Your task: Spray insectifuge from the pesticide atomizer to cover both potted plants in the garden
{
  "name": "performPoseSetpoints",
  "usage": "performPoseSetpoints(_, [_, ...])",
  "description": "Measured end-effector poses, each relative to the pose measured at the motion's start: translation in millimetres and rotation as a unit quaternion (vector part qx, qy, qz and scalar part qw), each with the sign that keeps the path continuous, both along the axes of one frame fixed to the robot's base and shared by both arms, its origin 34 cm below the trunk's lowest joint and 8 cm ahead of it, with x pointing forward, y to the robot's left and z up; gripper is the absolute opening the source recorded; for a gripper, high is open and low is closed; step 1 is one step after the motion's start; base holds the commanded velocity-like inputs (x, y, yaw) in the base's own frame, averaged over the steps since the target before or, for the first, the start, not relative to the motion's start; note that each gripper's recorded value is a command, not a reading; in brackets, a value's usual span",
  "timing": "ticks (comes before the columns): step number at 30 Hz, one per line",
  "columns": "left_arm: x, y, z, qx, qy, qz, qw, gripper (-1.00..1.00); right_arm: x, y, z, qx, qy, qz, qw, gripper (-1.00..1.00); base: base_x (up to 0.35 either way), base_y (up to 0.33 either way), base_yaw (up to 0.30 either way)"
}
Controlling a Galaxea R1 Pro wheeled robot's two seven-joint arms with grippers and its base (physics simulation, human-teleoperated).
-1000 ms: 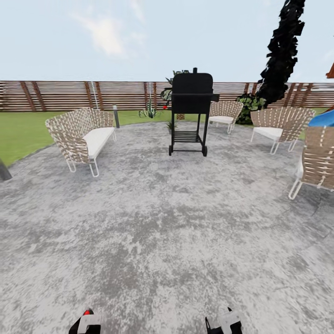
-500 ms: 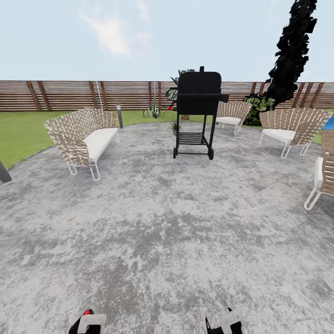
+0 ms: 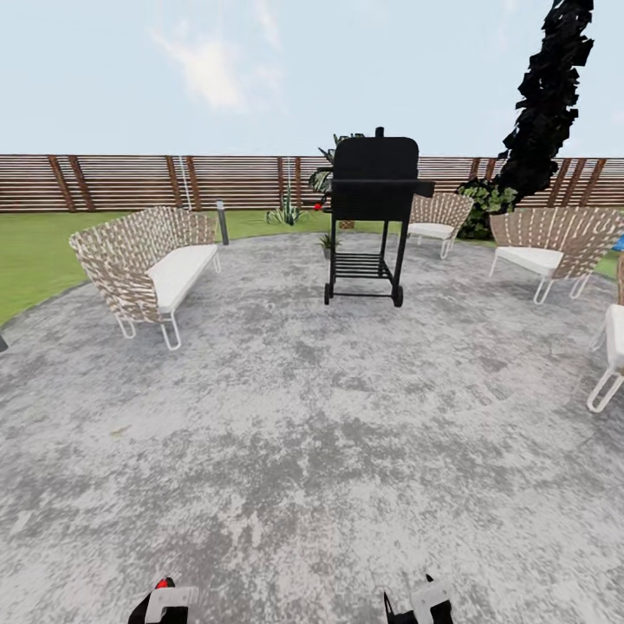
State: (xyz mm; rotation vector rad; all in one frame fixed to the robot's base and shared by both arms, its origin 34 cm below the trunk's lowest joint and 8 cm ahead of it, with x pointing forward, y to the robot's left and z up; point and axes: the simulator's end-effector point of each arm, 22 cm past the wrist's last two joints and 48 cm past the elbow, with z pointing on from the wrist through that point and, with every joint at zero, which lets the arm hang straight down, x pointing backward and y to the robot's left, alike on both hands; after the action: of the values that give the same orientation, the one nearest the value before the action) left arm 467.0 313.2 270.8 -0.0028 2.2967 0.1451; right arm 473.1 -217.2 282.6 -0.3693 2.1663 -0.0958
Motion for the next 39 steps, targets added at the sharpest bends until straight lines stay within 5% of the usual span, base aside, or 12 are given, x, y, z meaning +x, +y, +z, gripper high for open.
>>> performPoseSetpoints(39, [0.0,0.0,0.0,0.0,0.0,0.0,1.0,-1.0,0.0,0.0,0.0,0.0,0.0,0.0,1.0,1.0,0.339,0.087,0.052])
